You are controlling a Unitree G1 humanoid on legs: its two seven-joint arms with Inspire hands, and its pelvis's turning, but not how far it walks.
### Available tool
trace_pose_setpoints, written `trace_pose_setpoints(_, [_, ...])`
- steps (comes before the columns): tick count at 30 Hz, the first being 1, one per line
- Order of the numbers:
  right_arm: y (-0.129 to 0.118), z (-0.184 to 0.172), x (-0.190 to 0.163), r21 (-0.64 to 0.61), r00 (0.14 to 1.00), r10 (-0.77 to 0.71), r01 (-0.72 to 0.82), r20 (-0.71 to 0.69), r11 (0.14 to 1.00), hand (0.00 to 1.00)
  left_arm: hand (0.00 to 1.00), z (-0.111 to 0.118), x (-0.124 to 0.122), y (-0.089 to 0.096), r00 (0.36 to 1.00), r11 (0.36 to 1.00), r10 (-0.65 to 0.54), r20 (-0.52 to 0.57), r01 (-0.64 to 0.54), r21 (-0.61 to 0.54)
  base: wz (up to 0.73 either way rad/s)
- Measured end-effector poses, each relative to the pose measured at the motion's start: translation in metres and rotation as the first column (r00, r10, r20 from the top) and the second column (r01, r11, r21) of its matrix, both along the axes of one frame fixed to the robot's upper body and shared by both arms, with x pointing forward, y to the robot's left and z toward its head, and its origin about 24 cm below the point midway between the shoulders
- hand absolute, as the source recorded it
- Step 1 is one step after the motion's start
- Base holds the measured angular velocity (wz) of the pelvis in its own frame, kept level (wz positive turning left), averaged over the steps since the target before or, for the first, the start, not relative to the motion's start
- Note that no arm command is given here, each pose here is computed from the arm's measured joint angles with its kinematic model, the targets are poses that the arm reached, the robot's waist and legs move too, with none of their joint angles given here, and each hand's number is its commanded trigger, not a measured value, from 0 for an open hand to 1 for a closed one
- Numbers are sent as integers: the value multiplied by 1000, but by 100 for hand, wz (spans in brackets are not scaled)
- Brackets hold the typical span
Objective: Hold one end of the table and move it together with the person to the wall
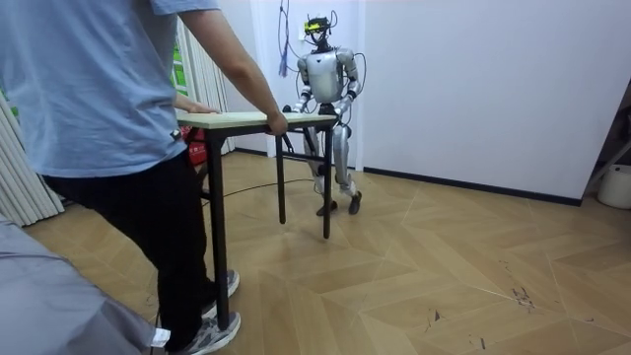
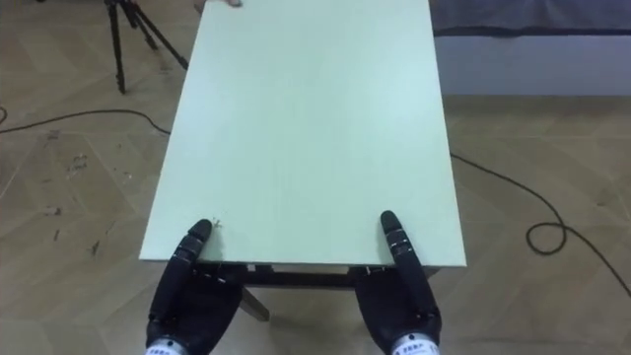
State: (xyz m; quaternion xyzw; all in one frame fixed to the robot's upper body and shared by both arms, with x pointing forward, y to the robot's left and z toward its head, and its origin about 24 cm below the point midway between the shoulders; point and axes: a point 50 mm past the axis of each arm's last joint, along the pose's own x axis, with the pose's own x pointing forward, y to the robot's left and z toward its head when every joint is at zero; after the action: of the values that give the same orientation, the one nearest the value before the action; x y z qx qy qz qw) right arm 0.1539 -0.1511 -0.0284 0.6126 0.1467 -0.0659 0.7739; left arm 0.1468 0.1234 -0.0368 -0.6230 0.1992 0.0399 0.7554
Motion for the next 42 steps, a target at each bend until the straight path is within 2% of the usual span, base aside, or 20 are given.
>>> trace_pose_setpoints(7, [-1,8,18,14,998,-17,16,62,1000,100,100,12,28,0,996,999,-23,87,21,28,-3])
trace_pose_setpoints(13, [-3,-8,4,29,1000,-13,13,0,999,100,100,-2,19,0,999,998,-39,25,38,41,4])
trace_pose_setpoints(21, [-2,-14,-9,69,999,-26,29,-48,997,100,100,-3,15,2,998,996,-66,10,65,68,22])
trace_pose_setpoints(25, [-4,-7,-4,61,1000,-13,14,-25,998,100,100,2,15,1,998,997,-55,31,53,59,-12])
trace_pose_setpoints(32, [12,8,22,95,997,29,-35,65,995,100,100,24,28,15,990,996,-9,140,-5,93,-4])
trace_pose_setpoints(42, [11,1,20,90,999,23,-27,40,996,100,100,20,24,16,993,994,-25,114,13,104,2])
